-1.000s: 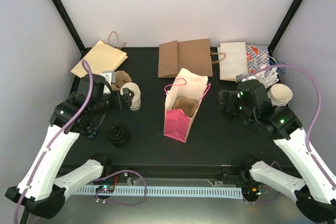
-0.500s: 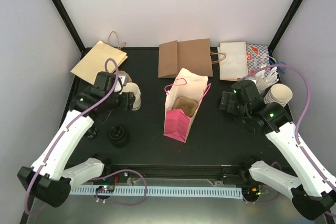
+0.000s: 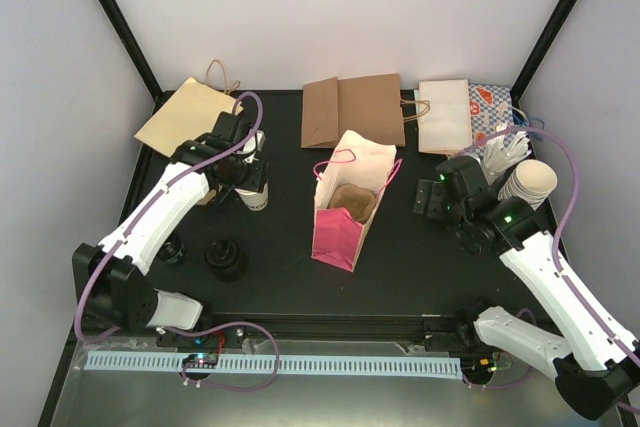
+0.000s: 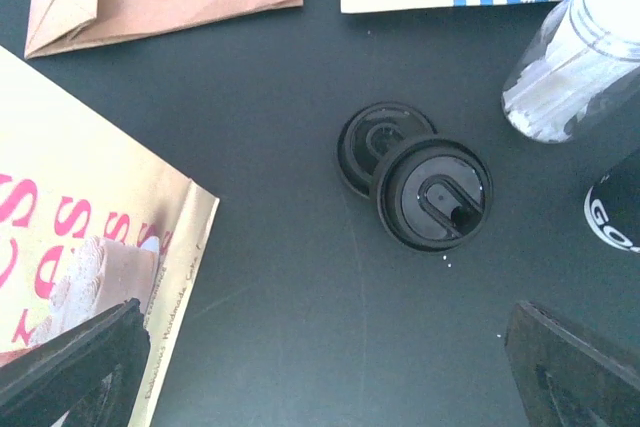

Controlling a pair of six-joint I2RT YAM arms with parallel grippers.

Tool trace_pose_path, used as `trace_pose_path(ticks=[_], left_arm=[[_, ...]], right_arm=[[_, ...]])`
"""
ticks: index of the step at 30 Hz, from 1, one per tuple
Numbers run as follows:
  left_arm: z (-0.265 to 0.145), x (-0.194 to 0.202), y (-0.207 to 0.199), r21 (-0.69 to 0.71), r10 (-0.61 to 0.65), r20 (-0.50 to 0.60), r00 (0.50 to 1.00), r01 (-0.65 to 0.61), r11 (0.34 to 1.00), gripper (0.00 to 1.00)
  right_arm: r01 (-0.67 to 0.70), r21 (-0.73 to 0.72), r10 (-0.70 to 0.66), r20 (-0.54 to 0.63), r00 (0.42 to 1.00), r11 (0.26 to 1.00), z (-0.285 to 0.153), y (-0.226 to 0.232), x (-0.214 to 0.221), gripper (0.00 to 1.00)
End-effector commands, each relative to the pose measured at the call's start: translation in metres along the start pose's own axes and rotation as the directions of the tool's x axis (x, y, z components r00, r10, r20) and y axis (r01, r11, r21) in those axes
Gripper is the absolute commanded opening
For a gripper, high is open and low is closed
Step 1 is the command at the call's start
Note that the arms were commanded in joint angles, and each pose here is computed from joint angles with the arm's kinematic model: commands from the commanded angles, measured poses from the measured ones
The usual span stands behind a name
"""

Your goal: Pack the takeout coffee

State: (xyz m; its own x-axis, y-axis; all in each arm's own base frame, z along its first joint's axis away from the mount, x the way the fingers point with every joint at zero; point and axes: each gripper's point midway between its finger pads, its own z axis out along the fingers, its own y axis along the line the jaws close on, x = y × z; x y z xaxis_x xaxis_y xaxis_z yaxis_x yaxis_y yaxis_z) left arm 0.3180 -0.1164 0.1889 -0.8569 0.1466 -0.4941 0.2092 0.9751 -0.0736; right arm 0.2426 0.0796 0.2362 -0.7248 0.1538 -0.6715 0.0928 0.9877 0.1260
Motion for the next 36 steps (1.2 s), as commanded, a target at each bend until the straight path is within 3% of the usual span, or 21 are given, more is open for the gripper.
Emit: trace_pose_path(ticks=[1,10,20,36], left_arm=[[-0.004,-0.016,0.002,-0.017,0.029,0.023,0.999,-0.029,0.999,0.59],[0.006,-0.022,0.012,-0.080,0.053,0.012,0.998,-0.052,0.995,0.60],[0.019,-0.023,0.006,-0.048,0.074,-0.042,0.996,-0.076,0.996,0.44],[0.039,-0.011,0.001,-0.018,0.081,-0.128,0.988,-0.084,0.996,0.29]], right_arm=[[-0.041,-0.030,0.041,-0.004,0.999,0.999,0.003,0.003,0.005,1.00],[-0.043,-0.044,0.042,-0.022,0.999,0.998,0.007,-0.001,0.020,1.00],[-0.041,-0.044,0.040,-0.016,0.999,0.998,0.006,-0.001,0.018,1.00],[-0.036,-0.041,0.035,-0.017,0.999,0.999,0.007,-0.001,0.019,1.00]])
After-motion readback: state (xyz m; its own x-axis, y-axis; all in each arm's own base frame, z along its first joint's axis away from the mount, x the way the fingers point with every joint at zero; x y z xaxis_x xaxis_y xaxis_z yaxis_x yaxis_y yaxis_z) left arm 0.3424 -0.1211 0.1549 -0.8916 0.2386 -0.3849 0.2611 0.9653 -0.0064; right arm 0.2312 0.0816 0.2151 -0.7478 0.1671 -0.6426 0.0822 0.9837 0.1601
